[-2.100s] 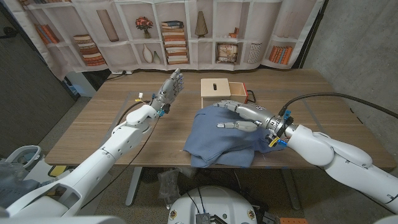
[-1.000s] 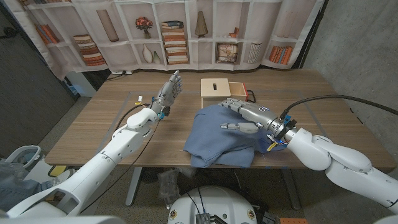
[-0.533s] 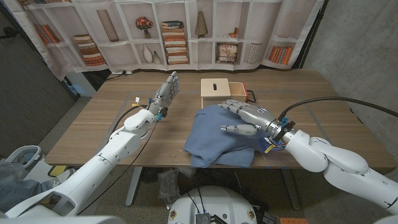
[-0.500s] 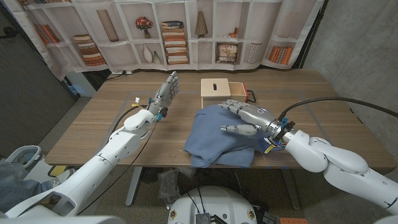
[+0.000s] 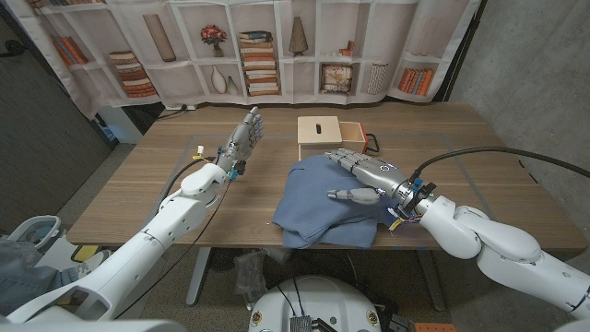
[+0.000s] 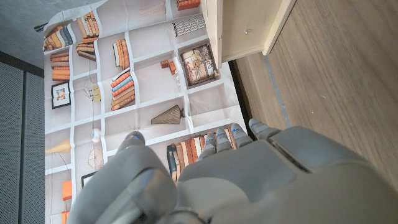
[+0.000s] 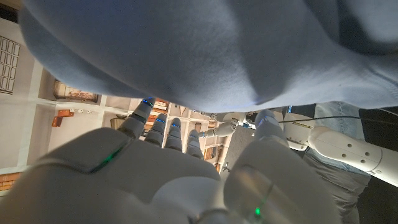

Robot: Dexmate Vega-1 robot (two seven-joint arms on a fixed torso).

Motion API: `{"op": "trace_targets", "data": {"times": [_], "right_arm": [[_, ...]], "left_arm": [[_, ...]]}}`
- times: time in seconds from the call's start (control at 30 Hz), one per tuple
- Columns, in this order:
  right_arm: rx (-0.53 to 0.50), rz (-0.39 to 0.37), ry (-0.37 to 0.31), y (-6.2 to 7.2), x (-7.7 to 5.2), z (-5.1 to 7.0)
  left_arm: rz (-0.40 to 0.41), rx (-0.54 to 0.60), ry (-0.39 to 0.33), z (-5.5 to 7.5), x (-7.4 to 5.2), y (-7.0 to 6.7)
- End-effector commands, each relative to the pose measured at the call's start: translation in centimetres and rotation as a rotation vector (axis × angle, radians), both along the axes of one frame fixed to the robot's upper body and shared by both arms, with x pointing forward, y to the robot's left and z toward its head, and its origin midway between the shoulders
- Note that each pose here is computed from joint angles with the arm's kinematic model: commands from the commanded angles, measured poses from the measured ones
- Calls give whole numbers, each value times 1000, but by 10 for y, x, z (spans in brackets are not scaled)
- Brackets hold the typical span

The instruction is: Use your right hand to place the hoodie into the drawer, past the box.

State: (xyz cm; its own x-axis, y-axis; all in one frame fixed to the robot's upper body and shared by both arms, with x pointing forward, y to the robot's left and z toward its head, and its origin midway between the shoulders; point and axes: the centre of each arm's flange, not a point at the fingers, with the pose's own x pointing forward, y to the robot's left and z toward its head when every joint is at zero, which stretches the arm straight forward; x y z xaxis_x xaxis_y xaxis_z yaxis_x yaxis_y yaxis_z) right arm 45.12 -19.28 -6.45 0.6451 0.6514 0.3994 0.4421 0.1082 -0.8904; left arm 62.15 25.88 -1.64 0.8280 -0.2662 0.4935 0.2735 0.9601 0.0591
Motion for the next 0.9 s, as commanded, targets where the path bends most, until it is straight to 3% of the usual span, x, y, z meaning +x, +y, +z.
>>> {"op": "trace_targets", "data": {"times": [0.03, 0.9], "right_arm": [[-37, -31, 27, 5, 0, -6], [-92, -61, 56, 10, 10, -19]], "left_arm": [[-4, -15, -4, -3, -1, 3], [-6, -28, -4, -9, -3, 1]]}}
